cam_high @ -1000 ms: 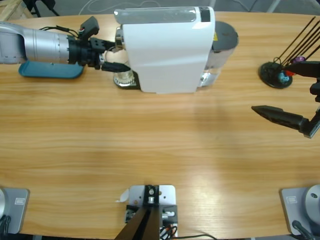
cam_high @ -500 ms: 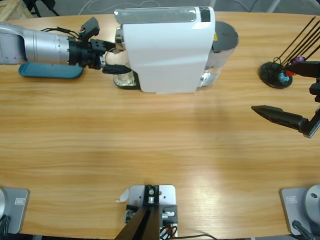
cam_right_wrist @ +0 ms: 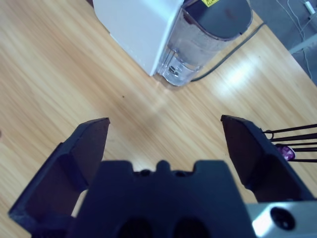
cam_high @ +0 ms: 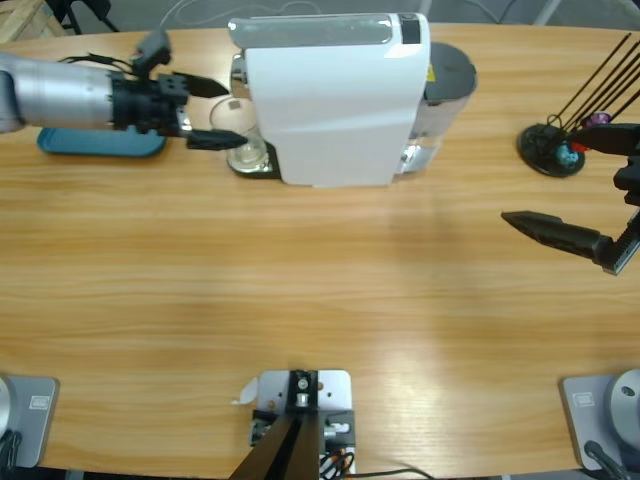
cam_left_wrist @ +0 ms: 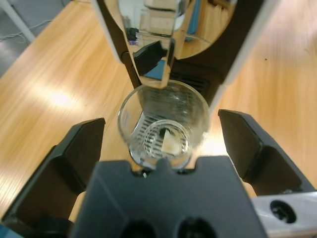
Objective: Pour coffee
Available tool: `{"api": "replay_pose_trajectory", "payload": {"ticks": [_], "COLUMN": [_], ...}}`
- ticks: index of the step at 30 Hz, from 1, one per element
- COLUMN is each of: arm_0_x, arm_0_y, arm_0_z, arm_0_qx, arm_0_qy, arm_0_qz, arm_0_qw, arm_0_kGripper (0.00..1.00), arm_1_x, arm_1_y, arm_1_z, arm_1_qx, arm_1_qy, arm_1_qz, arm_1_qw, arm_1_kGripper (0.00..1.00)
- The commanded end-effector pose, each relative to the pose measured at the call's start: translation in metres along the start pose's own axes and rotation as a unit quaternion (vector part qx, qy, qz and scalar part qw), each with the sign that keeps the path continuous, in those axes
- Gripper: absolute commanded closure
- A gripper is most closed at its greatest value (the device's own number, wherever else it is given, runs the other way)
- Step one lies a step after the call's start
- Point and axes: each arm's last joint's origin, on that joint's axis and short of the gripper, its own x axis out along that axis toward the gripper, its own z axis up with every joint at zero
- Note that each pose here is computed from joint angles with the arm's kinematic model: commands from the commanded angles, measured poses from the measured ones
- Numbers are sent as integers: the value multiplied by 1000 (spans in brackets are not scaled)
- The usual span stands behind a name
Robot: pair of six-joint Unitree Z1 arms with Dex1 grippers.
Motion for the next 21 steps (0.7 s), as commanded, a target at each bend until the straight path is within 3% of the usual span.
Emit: {"api": "replay_pose_trajectory", "payload": {"ticks": [1, 4, 7, 10, 11, 13, 14, 16, 17, 21], "arm_0_x": [-74, -92, -102, -121, -126, -132, -135, -138, -140, -148], "arm_0_y": [-53, -84, -112, -135, -139, -145, -147, -150, -153, -157], "arm_0_z": [-5, -8, 2, 17, 22, 29, 32, 31, 28, 25], "arm_0_qx": [-60, -94, -120, -171, -169, -169, -172, -184, -192, -177], "arm_0_qy": [25, 31, 33, 55, 67, 95, 109, 130, 134, 114], "arm_0_qz": [113, 118, 99, 99, 102, 95, 88, 81, 81, 96], "arm_0_qw": [991, 988, 987, 979, 978, 976, 975, 971, 969, 973], "arm_0_kGripper": [0, 0, 2, 0, 0, 0, 0, 0, 0, 0], "arm_1_x": [8, 29, 44, 74, 88, 106, 111, 117, 118, 123], "arm_1_y": [-3, -38, -72, -96, -100, -102, -103, -108, -111, -119], "arm_1_z": [31, 82, 123, 157, 168, 182, 189, 203, 209, 218], "arm_1_qx": [46, 106, 136, 152, 141, 122, 111, 102, 102, 102], "arm_1_qy": [16, 69, 89, 124, 137, 142, 140, 132, 127, 121], "arm_1_qz": [9, 72, 51, 48, 53, 77, 88, 101, 101, 75], "arm_1_qw": [999, 989, 985, 979, 979, 979, 980, 981, 981, 985], "arm_1_kGripper": [0, 0, 0, 46, 171, 227, 313, 817, 994, 1000]}}
